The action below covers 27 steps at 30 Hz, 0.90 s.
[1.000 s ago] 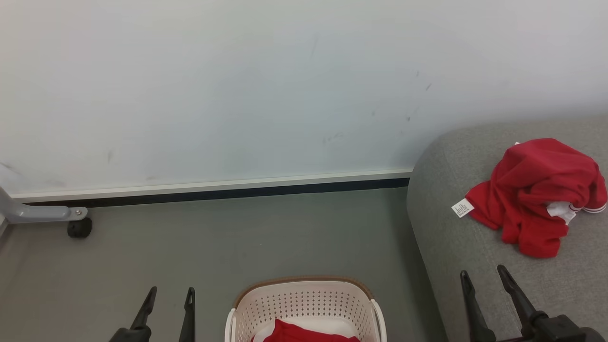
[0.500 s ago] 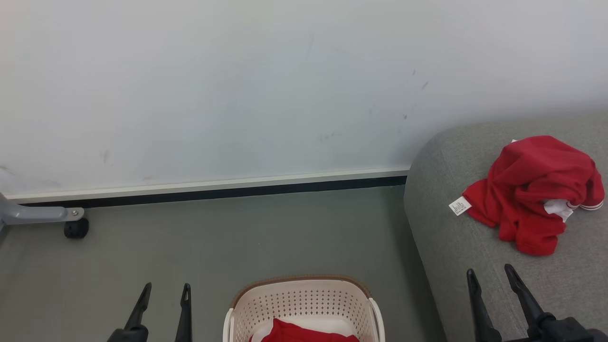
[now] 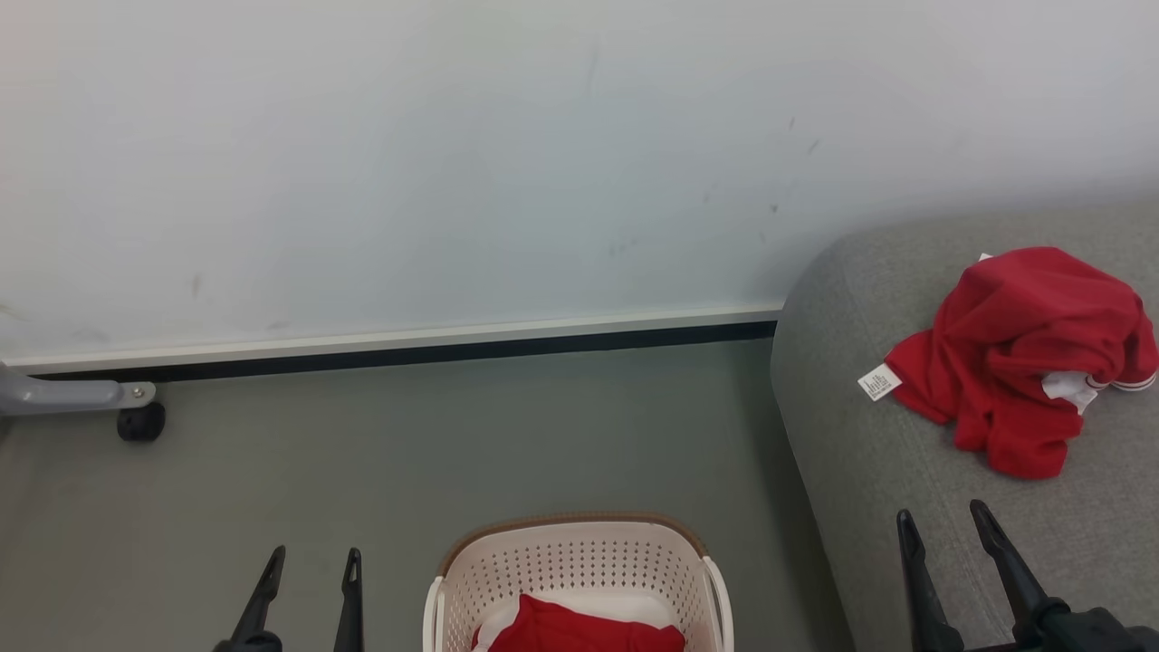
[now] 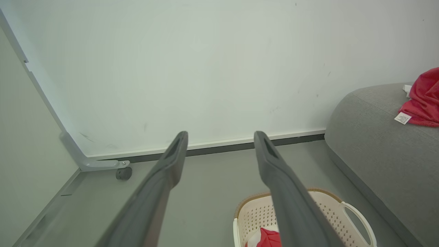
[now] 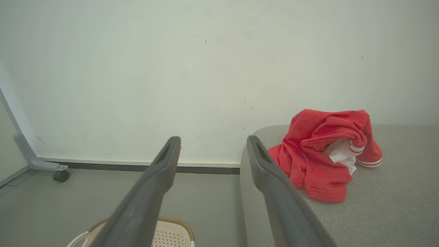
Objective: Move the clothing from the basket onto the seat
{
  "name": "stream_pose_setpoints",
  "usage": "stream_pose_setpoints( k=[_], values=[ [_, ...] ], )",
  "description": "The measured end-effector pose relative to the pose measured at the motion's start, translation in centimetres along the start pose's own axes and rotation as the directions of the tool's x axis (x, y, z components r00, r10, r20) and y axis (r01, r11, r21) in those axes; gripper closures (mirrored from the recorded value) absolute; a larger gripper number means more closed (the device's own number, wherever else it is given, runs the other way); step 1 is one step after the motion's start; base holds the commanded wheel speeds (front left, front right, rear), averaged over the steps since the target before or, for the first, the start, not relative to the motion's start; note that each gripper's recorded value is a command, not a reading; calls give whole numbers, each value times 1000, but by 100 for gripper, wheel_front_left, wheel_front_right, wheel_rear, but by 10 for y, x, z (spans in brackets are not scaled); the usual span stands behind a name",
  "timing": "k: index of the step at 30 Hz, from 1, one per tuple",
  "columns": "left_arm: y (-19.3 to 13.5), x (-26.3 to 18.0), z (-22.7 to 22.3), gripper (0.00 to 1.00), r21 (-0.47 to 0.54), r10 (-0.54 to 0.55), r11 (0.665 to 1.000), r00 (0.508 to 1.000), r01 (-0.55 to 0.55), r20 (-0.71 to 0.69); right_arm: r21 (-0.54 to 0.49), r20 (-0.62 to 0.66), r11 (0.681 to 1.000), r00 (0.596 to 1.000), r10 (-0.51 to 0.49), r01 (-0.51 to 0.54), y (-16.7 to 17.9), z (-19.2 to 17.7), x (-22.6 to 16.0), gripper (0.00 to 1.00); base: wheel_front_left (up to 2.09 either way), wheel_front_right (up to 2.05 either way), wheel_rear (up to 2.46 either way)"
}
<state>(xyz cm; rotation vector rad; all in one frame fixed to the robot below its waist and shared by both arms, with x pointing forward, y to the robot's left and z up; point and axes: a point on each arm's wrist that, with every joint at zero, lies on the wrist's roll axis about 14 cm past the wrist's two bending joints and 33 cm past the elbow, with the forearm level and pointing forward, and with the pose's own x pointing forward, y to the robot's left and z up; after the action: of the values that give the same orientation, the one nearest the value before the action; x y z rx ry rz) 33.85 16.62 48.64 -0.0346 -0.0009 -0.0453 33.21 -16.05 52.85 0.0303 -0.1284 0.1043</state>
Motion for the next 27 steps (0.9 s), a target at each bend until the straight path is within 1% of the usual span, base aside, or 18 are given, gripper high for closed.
stream_pose_setpoints(
  k=[6, 11, 15, 21, 27],
  values=[
    [-8, 6, -4, 0, 3, -27, 1000, 1000, 27, -12, 2, -3, 1000, 1000, -10, 10, -4, -1, 4, 0, 0, 0, 0],
    [-23, 21, -9, 0, 13, -77, 997, 997, 77, -29, -5, -23, 1000, 1000, -21, 21, -9, -8, 11, 0, 0, 0, 0],
    [-38, 34, -20, 0, 18, -127, 992, 989, 129, -74, -19, -17, 999, 999, -32, 32, -15, -9, 25, 0, 0, 0, 0],
    [-63, 50, -54, 0, 20, -215, 975, 958, 223, -188, -37, -19, 998, 999, -51, 51, -25, -12, 41, 0, 0, 0, 0],
    [-84, 59, -96, 0, 7, -280, 954, 905, 298, -321, -56, -26, 996, 997, -78, 76, -38, -18, 54, 0, 0, 0, 0]
  ],
)
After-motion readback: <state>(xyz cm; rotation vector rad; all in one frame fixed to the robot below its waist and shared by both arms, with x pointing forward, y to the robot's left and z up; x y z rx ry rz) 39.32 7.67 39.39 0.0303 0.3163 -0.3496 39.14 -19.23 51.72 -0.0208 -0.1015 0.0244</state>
